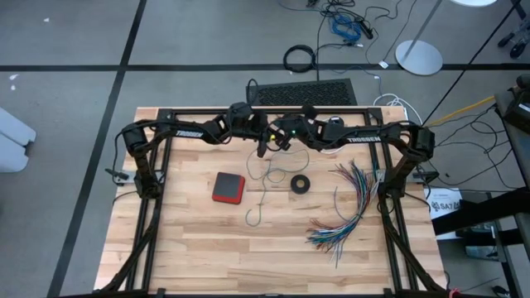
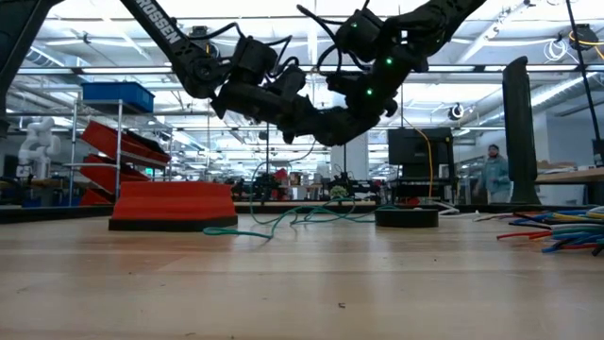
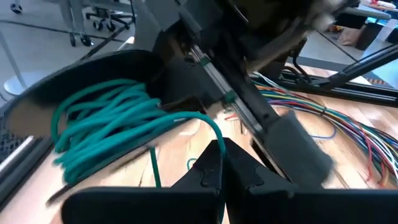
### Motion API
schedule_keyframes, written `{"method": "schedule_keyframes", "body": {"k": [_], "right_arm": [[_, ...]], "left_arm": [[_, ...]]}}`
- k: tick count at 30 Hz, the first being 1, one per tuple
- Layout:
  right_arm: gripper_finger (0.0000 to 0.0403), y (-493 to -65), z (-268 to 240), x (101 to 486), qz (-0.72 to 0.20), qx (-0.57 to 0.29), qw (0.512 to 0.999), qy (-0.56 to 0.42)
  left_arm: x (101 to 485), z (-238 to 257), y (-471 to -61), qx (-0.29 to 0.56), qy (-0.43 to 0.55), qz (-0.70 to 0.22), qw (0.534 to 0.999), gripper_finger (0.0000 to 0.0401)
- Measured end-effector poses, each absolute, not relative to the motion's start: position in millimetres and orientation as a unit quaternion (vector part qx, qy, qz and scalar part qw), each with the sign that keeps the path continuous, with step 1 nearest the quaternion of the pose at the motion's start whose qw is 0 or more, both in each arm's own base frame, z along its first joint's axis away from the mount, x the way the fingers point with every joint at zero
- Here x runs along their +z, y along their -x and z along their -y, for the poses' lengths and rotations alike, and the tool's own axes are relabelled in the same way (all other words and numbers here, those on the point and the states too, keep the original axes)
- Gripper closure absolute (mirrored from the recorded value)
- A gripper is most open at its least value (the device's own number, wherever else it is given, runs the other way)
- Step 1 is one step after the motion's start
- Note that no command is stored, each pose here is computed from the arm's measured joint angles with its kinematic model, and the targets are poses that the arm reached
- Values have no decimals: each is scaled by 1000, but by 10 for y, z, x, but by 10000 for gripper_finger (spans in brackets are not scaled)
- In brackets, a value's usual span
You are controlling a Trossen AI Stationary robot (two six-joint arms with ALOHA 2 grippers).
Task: Coiling cords
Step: Coil the green wire cable on the spool
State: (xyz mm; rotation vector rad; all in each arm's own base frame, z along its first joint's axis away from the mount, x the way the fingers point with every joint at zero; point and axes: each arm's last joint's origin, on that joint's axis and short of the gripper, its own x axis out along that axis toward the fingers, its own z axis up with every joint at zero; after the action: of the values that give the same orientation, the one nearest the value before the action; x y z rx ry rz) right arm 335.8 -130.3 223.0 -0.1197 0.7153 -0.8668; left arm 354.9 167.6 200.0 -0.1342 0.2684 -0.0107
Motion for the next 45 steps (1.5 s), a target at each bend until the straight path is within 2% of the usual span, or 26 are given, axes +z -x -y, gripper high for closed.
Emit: {"method": "schedule_keyframes", "body": {"k": [10,14,18,27,33,40,45], "right_arm": [[403,-3402,1314,2286,-289,-418,861,22],[403,-3415,1305,2282,-292,-388,874,16],[403,-3426,1291,2276,-293,-362,885,8],[403,-3500,1295,2385,-229,-317,920,-13],[403,-3462,1288,2466,-222,-302,927,-15],[403,-3372,1247,2732,-178,-304,936,3],[403,-3346,1233,2901,-127,-306,944,6]], "left_arm": [[2045,-1653,-3581,16,63,-113,991,400],[2018,-1652,-3573,14,54,-126,990,398],[1973,-1651,-3557,9,43,-148,988,382],[1924,-1628,-3543,-16,43,-165,985,336],[1920,-1681,-3514,-20,44,-165,985,329],[1992,-1762,-3487,-44,41,-129,990,328],[2153,-1759,-3519,-67,21,-53,996,328]]}}
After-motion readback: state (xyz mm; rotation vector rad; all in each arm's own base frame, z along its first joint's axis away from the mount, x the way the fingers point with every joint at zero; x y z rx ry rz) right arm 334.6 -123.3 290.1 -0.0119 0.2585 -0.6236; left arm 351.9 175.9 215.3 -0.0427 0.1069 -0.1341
